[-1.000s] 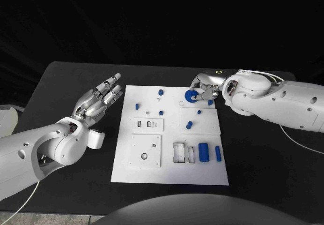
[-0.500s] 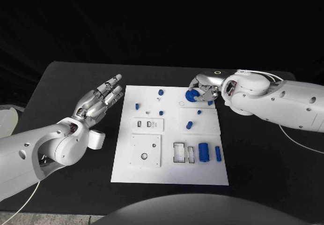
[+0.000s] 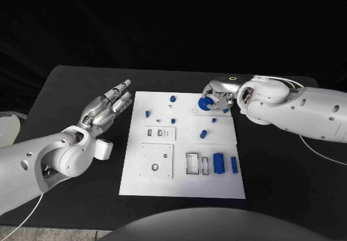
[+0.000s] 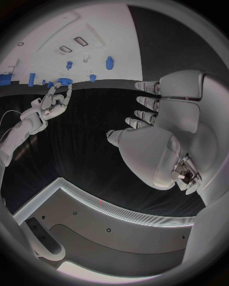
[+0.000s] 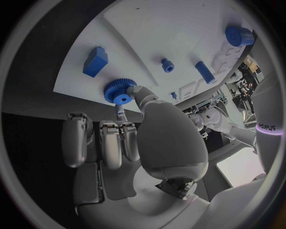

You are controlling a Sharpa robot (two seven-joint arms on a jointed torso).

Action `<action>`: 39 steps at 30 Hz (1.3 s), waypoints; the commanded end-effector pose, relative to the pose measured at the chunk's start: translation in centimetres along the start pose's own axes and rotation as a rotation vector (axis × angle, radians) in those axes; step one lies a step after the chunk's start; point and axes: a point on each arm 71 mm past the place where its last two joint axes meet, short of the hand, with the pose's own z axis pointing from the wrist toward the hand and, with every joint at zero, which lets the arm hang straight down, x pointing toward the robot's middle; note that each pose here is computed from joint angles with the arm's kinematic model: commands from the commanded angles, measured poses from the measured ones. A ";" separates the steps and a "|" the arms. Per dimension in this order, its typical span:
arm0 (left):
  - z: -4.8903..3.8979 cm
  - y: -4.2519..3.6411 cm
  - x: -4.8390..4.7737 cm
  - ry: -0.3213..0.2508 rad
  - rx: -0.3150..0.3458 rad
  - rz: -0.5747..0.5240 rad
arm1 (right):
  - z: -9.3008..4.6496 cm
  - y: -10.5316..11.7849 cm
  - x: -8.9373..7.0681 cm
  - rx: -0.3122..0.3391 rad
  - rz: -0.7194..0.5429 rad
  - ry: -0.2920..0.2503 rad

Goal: Assemble the parts on the task board

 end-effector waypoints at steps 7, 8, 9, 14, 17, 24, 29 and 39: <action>-0.08 -0.11 0.13 0.016 0.008 -0.013 | -0.1 1.6 -0.7 -0.045 0.005 -0.007; -0.09 -0.11 0.12 0.016 0.008 -0.013 | 0.0 1.9 -1.0 -0.051 0.008 -0.010; -0.09 -0.11 0.12 0.016 0.008 -0.013 | 0.0 2.2 -1.2 -0.058 0.010 -0.014; -0.09 -0.11 0.13 0.017 0.008 -0.013 | 0.4 3.9 -2.1 -0.098 0.009 -0.036; -0.07 -0.10 0.18 0.018 0.007 -0.014 | 0.7 5.0 -2.4 -0.125 0.005 -0.037; 0.01 -0.07 0.28 0.021 0.006 -0.016 | 1.9 7.0 -2.6 -0.171 0.002 -0.032; 0.13 -0.03 0.41 0.025 0.006 -0.018 | 3.0 7.7 -2.6 -0.185 0.003 -0.031; 0.25 0.02 0.46 0.026 0.007 -0.018 | 5.0 9.5 -2.5 -0.219 0.003 -0.025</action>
